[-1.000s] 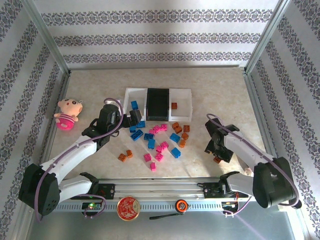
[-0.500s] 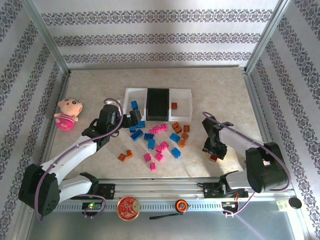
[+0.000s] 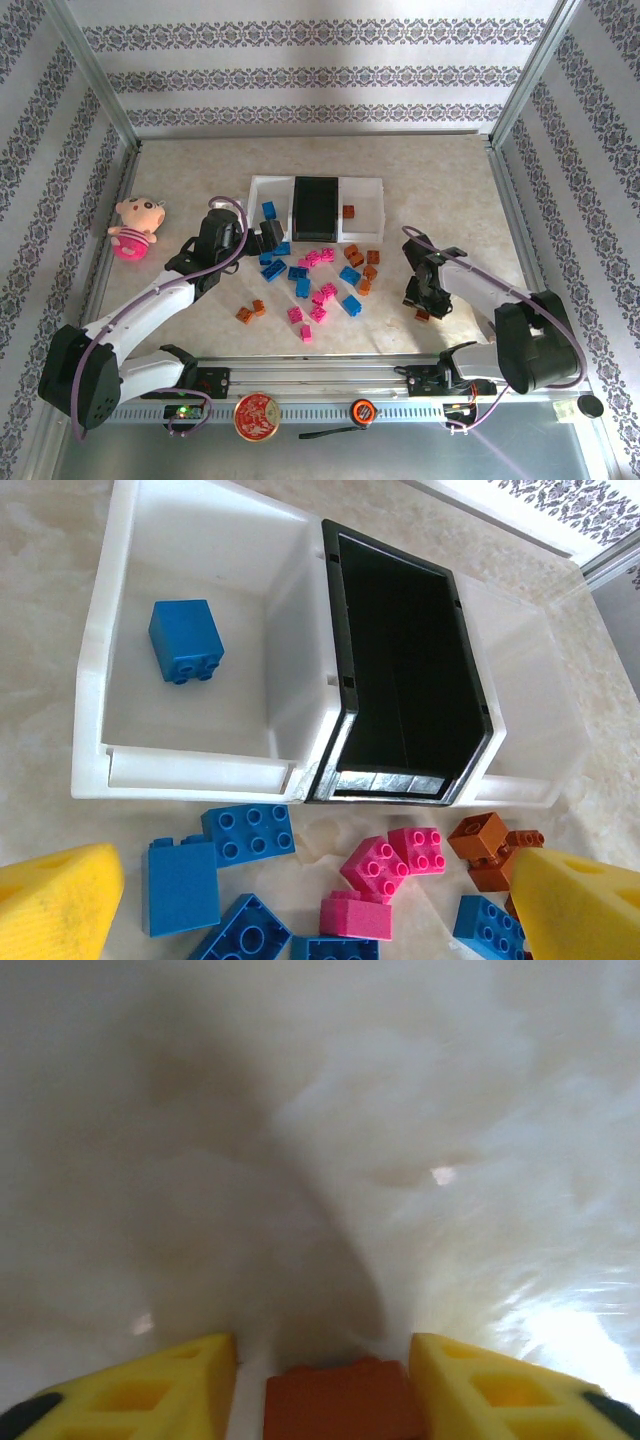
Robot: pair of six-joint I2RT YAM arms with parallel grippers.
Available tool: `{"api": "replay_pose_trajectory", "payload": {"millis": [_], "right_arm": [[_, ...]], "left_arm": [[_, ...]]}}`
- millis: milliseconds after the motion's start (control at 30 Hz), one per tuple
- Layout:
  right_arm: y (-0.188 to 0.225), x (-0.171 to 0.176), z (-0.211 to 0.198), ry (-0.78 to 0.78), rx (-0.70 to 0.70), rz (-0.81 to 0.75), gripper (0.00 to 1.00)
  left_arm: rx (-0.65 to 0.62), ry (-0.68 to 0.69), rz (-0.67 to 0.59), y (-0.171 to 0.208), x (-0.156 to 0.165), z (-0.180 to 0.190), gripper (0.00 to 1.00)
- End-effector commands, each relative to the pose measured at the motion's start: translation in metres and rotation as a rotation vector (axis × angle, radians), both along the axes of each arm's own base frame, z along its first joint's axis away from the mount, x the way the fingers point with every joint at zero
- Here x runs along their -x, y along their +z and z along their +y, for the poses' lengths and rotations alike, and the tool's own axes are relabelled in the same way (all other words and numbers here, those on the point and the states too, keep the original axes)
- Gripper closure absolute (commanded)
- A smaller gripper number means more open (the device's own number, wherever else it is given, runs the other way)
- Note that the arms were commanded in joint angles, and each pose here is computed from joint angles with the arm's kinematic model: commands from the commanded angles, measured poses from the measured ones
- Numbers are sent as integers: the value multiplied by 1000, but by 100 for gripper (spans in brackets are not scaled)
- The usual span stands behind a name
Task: Sort the legos into containers by color
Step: Pick up the lego from the bottom-right of the table, then place the lego in the container.
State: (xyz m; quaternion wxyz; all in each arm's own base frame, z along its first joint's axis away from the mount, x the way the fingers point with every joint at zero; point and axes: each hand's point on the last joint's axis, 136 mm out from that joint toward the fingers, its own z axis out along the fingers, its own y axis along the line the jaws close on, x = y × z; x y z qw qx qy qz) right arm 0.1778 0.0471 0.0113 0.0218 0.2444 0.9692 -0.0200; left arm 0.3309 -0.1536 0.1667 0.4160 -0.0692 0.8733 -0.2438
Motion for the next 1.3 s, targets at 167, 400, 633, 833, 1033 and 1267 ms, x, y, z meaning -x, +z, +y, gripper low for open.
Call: {"api": "replay_pose_trajectory", "payload": {"millis": [167,400,633,833,1033,1267], "right_arm": [[-3,1,25,68,-115,-49,55],[0,-4,33,112,-142,-94,67],[41,-44,64,179,-267,-298,81],[105,-118,105,271,-359,-583,83],[140,-193,136,387,-316,-721,82],[132,-256,150,443,-218,-744,71]], "left_arm": [[-4,18,-1,-7,-3,1,1],[18,15,23,-7,-3,-3,1],[4,19,32,-5,4,2,1],[12,10,44,-5,14,4,0],[17,8,87,-9,24,5,0],[-30,46,137,-22,42,19,0]]}}
